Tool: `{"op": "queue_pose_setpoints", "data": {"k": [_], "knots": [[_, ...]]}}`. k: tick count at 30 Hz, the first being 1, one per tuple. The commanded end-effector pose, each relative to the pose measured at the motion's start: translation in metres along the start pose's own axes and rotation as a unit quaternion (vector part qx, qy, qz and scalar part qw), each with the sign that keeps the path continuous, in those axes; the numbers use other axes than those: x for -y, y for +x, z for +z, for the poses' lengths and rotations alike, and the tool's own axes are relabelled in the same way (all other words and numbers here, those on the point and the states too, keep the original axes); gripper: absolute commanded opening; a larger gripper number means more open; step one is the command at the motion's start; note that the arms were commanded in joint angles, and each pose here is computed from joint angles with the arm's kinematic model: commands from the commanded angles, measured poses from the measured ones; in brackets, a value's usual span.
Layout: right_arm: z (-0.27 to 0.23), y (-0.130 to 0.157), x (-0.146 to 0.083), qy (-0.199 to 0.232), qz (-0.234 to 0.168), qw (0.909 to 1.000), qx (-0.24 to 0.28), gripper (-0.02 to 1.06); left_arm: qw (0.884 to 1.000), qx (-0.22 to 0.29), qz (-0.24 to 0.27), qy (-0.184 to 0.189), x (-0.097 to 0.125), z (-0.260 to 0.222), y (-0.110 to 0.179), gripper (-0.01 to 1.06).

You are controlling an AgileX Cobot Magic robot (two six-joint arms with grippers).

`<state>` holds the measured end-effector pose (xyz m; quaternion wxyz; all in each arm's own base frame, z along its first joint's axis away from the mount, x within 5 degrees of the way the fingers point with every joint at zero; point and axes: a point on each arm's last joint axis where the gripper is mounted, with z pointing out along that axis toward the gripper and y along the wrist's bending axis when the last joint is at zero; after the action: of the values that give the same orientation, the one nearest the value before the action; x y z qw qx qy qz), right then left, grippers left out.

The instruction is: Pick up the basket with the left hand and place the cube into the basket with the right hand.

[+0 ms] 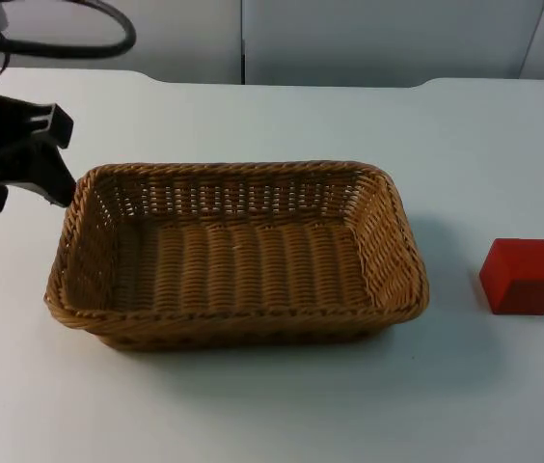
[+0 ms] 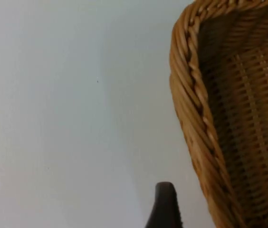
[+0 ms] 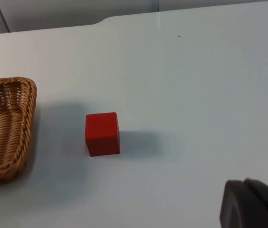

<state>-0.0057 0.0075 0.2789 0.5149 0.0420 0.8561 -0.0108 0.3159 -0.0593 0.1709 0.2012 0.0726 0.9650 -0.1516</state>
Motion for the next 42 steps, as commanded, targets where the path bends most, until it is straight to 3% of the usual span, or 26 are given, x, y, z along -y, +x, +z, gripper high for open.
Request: {"op": "queue_pose_setpoints", "data": {"k": [1, 14, 22, 28, 42], "knots": [[0.001, 0.001, 0.000, -0.001, 0.000, 1.0000, 0.003, 0.00, 1.000, 0.000, 0.015, -0.006, -0.002, 0.011, -0.002, 0.62], [0.001, 0.001, 0.000, -0.001, 0.000, 1.0000, 0.003, 0.00, 1.000, -0.010, 0.006, -0.024, -0.014, 0.041, -0.002, 0.62], [0.001, 0.001, 0.000, -0.001, 0.000, 1.0000, 0.003, 0.00, 0.999, -0.004, 0.000, 0.041, 0.002, 0.046, -0.021, 0.62], [0.001, 0.001, 0.000, -0.001, 0.000, 1.0000, 0.003, 0.00, 0.998, 0.001, 0.021, 0.055, 0.014, 0.051, -0.029, 0.62], [0.001, 0.001, 0.000, -0.001, 0.000, 1.0000, 0.003, 0.00, 0.998, -0.025, 0.055, 0.022, 0.004, 0.073, -0.021, 0.62]]}}
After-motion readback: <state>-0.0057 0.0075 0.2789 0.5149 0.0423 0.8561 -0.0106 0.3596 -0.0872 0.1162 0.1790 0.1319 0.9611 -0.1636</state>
